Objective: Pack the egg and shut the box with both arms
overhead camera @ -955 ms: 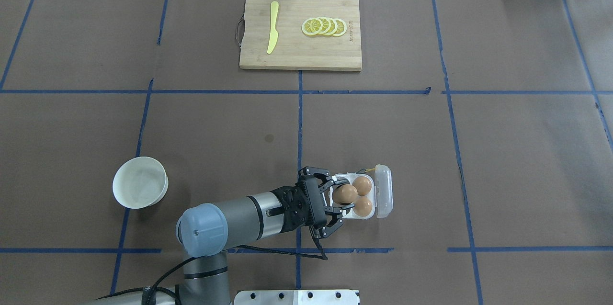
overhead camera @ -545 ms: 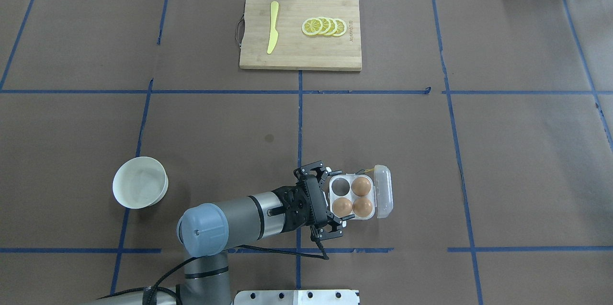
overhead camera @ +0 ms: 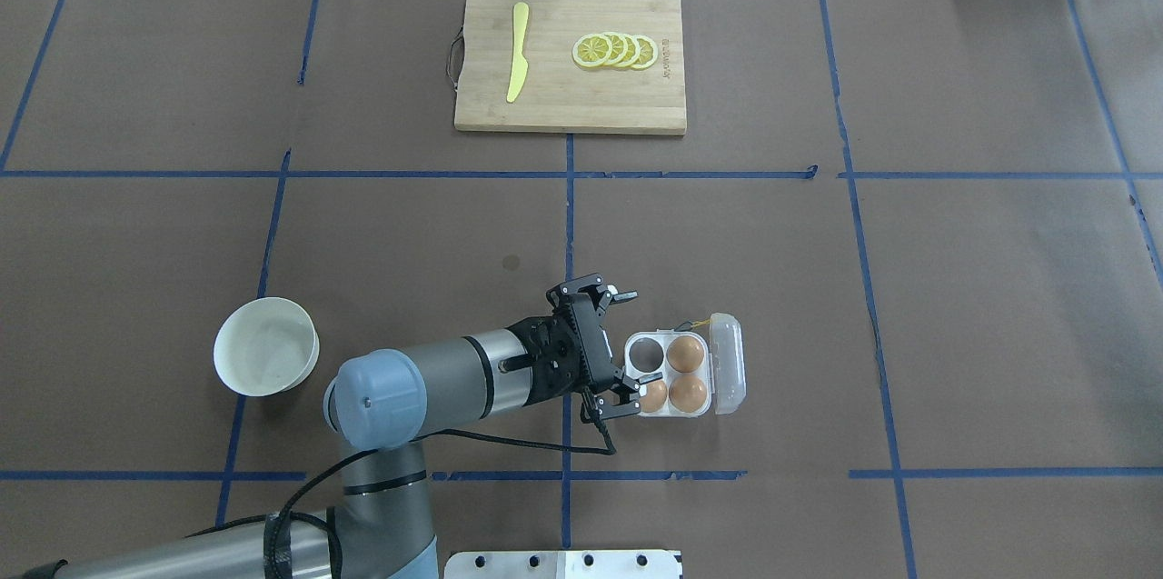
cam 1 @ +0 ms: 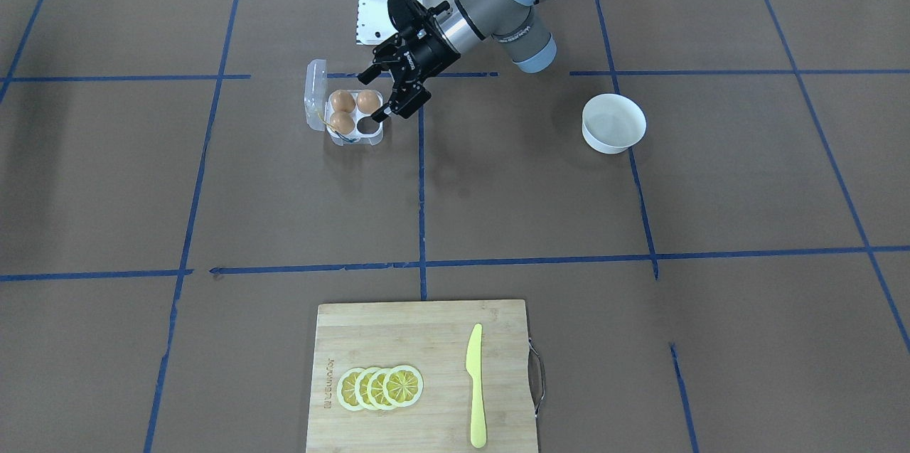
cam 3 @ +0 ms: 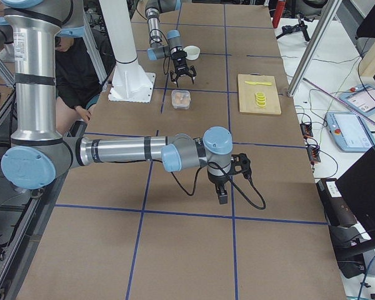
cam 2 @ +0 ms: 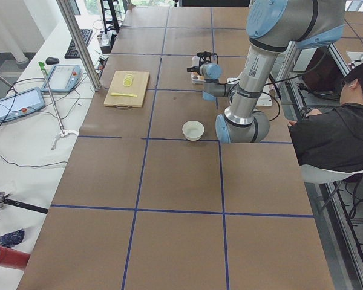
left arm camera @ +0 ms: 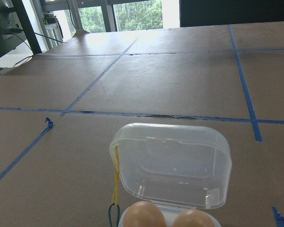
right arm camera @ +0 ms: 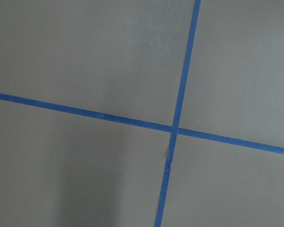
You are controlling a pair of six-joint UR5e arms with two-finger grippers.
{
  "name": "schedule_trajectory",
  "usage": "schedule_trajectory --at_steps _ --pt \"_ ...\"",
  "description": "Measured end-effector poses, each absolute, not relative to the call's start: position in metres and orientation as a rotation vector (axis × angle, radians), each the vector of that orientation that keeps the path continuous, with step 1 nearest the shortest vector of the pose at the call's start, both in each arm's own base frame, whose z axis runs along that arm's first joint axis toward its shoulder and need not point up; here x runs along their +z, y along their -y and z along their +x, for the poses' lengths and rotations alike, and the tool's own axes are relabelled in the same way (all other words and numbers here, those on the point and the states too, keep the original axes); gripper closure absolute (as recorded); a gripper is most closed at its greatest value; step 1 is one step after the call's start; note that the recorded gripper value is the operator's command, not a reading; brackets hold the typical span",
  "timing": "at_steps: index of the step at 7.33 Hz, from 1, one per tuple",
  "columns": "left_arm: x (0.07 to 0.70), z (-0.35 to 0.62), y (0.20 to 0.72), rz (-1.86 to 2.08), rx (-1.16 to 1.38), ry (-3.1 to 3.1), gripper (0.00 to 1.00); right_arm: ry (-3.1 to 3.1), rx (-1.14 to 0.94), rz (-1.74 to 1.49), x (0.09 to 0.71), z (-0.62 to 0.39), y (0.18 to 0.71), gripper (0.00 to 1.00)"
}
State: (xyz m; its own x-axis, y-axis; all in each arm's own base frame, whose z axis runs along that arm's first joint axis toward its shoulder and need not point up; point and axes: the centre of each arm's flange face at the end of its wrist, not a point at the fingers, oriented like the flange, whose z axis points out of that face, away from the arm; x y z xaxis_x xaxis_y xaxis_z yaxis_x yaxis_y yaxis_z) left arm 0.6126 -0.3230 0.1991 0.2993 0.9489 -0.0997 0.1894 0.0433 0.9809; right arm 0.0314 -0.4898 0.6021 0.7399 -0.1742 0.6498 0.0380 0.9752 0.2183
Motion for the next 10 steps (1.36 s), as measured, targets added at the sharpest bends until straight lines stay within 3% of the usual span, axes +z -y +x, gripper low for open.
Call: schedule_trajectory --at_steps 3,6,8,10 --pt "0.177 0.538 0.394 1.094 0.849 -1.053 0.00 0.730 -0.116 0.194 0.603 0.031 0.489 0.00" --pt "0.196 0.406 0.481 0.766 0.721 -0.789 0.00 0.730 -0.114 0.188 0.606 0.032 0.487 0.00" --pt "0.244 0.282 0.532 0.623 0.544 -0.647 0.00 0.730 -0.114 0.185 0.608 0.032 0.485 0.00" --pt "0.340 0.175 0.563 0.442 0.391 -0.631 0.00 0.730 -0.117 0.188 0.607 0.032 0.485 0.00"
